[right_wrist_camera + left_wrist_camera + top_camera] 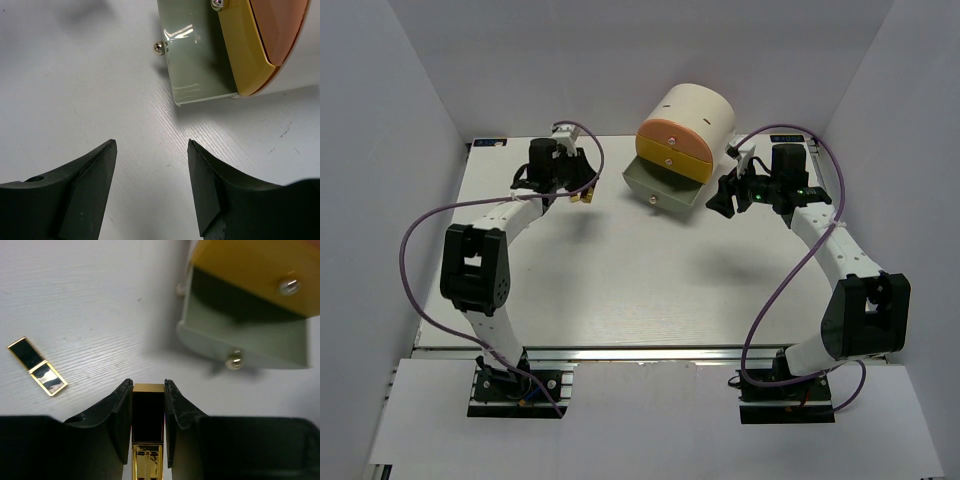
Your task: Organize the makeup
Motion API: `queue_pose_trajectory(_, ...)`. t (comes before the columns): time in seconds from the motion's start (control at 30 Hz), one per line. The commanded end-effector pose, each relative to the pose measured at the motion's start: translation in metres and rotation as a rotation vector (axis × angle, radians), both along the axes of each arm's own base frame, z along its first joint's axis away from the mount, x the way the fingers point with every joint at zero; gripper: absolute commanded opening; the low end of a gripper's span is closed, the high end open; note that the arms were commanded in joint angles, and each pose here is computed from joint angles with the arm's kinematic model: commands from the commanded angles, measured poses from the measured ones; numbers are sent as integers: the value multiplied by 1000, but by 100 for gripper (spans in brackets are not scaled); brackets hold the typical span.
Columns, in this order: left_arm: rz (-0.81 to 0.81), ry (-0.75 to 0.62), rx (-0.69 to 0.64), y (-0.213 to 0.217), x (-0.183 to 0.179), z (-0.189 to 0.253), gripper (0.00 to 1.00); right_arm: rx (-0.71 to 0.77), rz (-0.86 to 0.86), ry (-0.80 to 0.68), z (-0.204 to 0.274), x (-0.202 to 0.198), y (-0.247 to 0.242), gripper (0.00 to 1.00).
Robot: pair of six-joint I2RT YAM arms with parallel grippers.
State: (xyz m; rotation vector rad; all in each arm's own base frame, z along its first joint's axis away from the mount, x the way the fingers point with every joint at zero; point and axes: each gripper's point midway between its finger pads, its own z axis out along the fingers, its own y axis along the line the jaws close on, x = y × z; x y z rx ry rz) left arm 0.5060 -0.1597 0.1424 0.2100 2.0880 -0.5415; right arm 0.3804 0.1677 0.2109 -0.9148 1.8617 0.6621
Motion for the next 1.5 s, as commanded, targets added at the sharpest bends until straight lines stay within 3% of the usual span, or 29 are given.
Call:
queue_pose_trajectory(0.0, 11, -68, -281, -25, -11, 69, 0, 32, 17, -54, 25, -3, 2, 64)
queue_pose_trajectory(0.2, 34, -48, -544, -71, -23, 102, 0, 47, -1, -57, 31, -1, 2, 63)
queue_pose_trajectory(0.47, 174, 26, -832, -108, -3, 119, 0, 43, -30, -79, 37, -6, -2, 61)
queue_pose_trajectory(0.6, 237, 77, -920, -117, 13, 117, 0, 34, -42, -79, 31, -11, -5, 61)
queue_pose_trajectory(0.83, 387, 154, -957, -123, 44, 91, 0, 40, -48, -80, 31, -13, -5, 62)
queue_pose_trajectory(1.07, 524, 168, -952, -128, 66, 72, 20, 40, -44, -81, 31, -11, -4, 62)
queue_pose_trajectory(1.33, 544, 171, -897, -138, 68, 56, 60, 38, -48, -82, 30, -11, -5, 62)
queue_pose_trajectory(1.47, 540, 160, -876, -137, 68, 59, 66, 37, -48, -83, 30, -12, -5, 63)
